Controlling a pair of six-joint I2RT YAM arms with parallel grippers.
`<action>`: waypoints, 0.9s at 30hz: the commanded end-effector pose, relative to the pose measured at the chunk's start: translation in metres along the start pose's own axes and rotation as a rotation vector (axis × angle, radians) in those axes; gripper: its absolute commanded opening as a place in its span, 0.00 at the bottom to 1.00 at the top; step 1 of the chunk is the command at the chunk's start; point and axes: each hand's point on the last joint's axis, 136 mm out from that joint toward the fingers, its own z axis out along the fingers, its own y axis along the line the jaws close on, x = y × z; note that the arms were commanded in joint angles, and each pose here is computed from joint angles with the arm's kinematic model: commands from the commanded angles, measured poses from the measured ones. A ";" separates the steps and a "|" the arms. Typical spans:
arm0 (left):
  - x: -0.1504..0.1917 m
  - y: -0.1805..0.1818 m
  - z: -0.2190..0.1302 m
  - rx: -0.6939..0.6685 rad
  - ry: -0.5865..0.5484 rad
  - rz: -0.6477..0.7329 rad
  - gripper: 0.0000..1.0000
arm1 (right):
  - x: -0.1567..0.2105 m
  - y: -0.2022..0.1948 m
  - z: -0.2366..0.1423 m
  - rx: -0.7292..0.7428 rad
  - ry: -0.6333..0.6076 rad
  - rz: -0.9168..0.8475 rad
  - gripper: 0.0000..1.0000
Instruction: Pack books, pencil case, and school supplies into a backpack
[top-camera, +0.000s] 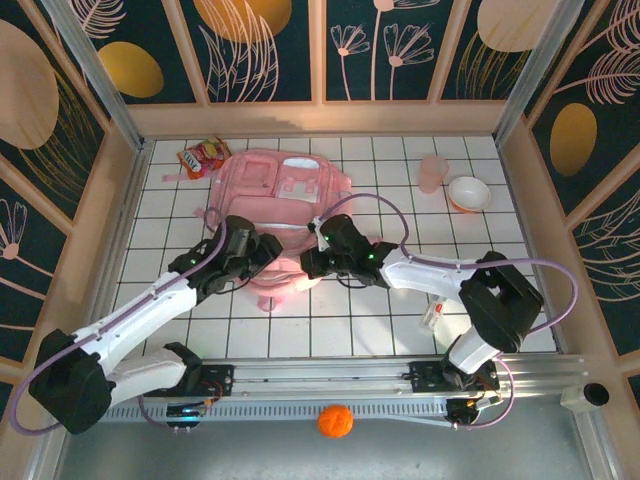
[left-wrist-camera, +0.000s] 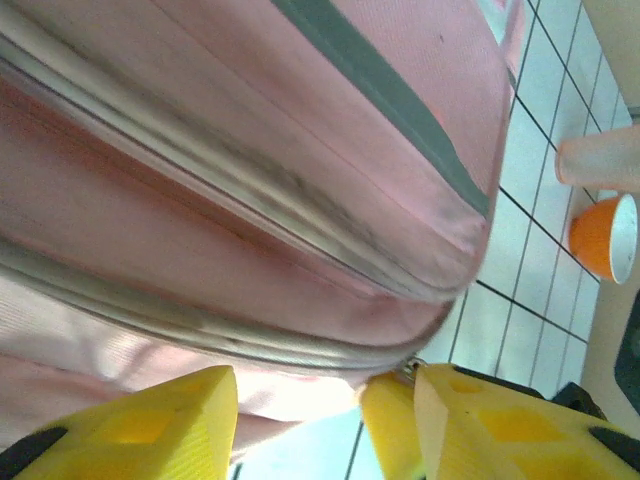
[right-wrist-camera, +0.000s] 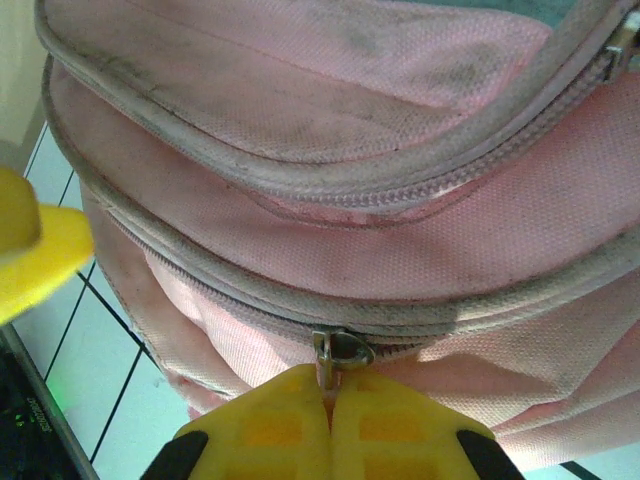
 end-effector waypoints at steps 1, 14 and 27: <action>0.005 -0.006 0.006 0.031 0.006 -0.042 0.52 | -0.013 0.015 0.001 -0.025 -0.036 -0.023 0.00; 0.002 0.012 0.037 -0.037 -0.031 -0.112 0.48 | -0.010 0.032 -0.002 -0.063 -0.047 -0.037 0.00; -0.054 0.085 0.005 -0.237 -0.234 -0.123 0.00 | -0.013 -0.007 -0.021 -0.003 -0.071 0.010 0.00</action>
